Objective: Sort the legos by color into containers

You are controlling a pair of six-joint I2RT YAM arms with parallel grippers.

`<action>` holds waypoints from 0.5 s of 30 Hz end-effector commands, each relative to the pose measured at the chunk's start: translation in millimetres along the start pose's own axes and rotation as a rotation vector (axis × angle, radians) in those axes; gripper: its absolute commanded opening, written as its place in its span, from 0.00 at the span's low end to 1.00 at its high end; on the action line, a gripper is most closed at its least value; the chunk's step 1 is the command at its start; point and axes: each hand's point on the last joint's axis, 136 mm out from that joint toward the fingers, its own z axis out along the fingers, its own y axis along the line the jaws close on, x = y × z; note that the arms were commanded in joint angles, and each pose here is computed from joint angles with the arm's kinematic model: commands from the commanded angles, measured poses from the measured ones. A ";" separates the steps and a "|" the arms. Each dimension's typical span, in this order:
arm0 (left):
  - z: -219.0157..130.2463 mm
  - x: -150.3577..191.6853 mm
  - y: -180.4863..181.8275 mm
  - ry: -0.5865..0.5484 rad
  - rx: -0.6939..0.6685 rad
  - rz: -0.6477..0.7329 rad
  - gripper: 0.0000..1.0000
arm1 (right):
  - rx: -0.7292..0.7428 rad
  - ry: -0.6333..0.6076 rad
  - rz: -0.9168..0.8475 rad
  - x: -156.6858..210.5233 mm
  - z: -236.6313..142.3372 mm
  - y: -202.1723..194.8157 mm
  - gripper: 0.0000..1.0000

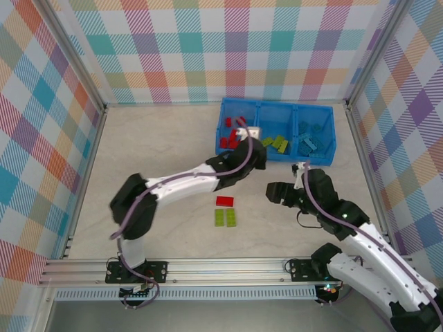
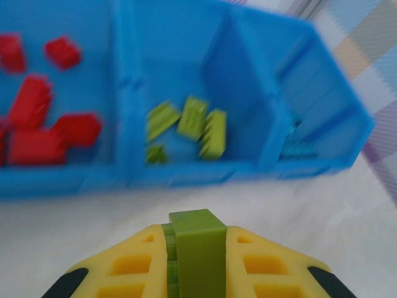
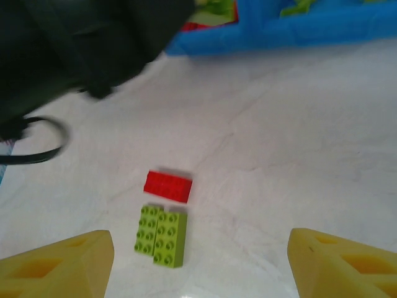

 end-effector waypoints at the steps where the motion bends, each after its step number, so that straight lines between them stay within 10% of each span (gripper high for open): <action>1: 43.5 -14.1 -1.4 -0.060 -0.003 0.064 0.14 | 0.050 -0.101 0.010 -20.5 -17.2 -5.7 0.75; 8: 102.8 -23.2 -9.8 -0.068 0.003 0.083 0.20 | 0.065 -0.067 0.029 -8.6 -28.0 -12.2 0.75; 15: 80.5 -62.3 -21.7 -0.121 0.032 0.043 0.46 | 0.064 -0.047 0.040 -2.4 -24.9 -14.0 0.75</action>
